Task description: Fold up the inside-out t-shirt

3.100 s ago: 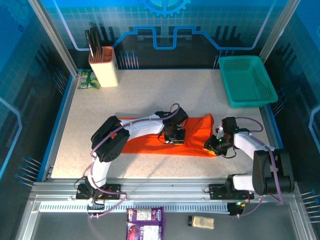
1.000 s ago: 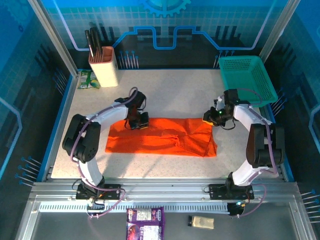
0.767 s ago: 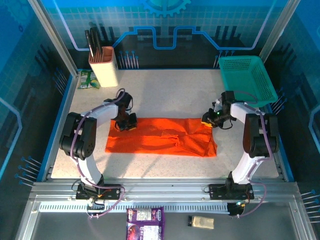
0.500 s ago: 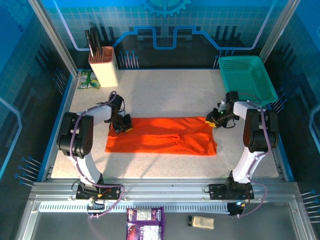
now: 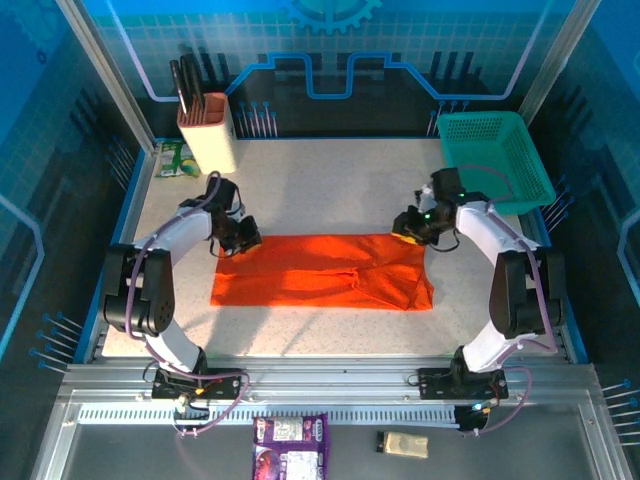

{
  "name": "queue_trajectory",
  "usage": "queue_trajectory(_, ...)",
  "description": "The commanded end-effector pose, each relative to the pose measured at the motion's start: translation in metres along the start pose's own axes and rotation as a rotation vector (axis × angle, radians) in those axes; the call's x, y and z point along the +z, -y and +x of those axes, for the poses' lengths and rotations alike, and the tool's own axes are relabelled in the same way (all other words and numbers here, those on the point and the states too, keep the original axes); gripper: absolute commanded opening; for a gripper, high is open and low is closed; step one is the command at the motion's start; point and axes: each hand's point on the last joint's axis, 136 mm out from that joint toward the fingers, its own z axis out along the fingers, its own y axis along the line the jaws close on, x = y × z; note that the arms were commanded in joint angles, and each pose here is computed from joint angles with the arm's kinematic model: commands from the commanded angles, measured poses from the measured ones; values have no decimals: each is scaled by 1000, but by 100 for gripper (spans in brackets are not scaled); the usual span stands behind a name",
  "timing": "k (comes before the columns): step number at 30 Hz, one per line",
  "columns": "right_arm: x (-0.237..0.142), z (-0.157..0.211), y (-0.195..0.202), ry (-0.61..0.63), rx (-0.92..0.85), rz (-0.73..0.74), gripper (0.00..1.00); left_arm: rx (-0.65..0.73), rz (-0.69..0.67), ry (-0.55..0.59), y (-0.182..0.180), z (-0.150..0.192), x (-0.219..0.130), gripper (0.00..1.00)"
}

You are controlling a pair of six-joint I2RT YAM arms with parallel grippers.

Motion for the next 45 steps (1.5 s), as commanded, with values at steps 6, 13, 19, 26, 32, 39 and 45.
queue_trajectory(6,51,38,4,-107,86,-19,41,-83,-48,-67,-40,3,14,3)
queue_trajectory(13,79,21,23,-114,188,-67,42,-164,-30,-107,-65,18,29,2)
queue_trajectory(19,92,-22,28,-92,217,-104,41,-191,4,-131,-68,33,33,3)
queue_trajectory(26,116,-95,7,-65,153,-176,41,-239,61,-185,-58,72,42,4)
queue_trajectory(32,141,-151,-27,-60,65,-307,40,-244,69,-227,-41,118,49,6)
queue_trajectory(39,91,-166,-88,-28,-22,-317,40,-182,121,-223,-3,148,31,14)
queue_trajectory(45,54,-130,-112,-18,-3,-314,40,-77,34,-141,-5,133,7,18)
